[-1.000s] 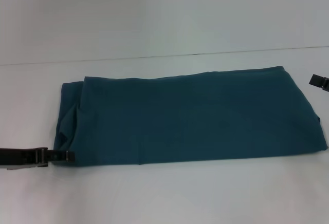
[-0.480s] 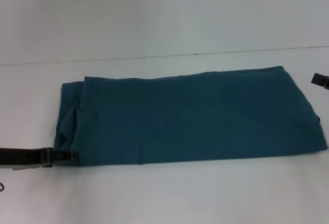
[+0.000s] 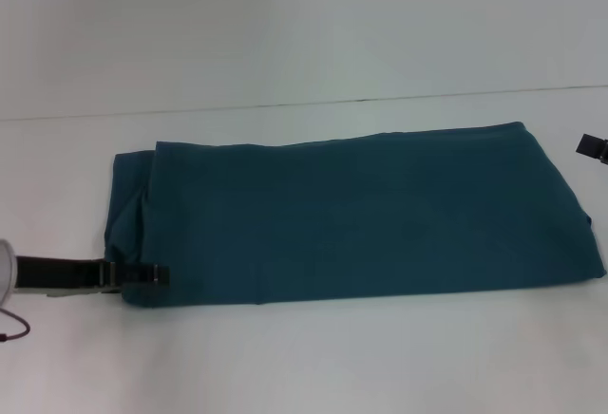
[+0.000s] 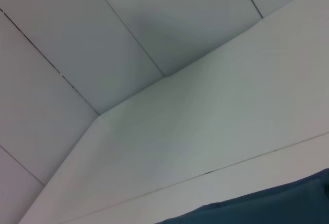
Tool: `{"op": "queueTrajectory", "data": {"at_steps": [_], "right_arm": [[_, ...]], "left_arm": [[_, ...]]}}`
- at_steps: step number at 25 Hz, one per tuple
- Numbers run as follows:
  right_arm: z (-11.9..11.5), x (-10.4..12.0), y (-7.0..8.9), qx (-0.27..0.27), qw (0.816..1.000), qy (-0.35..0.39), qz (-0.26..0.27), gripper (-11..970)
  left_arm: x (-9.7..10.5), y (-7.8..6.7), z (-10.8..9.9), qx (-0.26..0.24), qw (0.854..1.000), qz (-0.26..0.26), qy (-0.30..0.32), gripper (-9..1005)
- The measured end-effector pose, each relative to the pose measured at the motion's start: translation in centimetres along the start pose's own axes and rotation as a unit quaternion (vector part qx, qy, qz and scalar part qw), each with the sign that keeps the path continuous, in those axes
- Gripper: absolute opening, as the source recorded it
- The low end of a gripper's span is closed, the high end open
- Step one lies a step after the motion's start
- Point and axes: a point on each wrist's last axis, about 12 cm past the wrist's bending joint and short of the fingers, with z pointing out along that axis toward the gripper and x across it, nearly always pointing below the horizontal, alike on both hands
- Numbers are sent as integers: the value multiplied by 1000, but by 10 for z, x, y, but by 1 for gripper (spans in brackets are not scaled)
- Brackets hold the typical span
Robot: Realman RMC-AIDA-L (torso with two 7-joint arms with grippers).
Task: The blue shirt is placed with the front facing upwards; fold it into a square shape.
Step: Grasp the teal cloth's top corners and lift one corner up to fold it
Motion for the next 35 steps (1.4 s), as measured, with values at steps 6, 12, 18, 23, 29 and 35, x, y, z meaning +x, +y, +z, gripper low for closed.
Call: {"op": "queueTrajectory", "data": {"at_steps": [6, 12, 18, 23, 29, 35], "right_arm": [[0, 0, 0, 0, 1000, 0, 0, 795], [0, 1, -1, 2, 1000, 0, 1, 795], [0, 0, -1, 4, 1000, -1, 1, 795], [0, 0, -1, 4, 1000, -1, 1, 795], [-1, 0, -1, 4, 1000, -1, 0, 795], [-1, -1, -2, 5, 1000, -1, 0, 795]], "left_arm": [[-11, -10, 3, 10, 1000, 15, -6, 887], [-12, -11, 4, 8, 1000, 23, -8, 887], [-5, -1, -1, -2, 1000, 12, -6, 887], [2, 5, -5, -7, 1000, -1, -3, 887], [8, 9, -11, -12, 1000, -12, 8, 888], [10, 8, -15, -4, 1000, -16, 20, 888]]}}
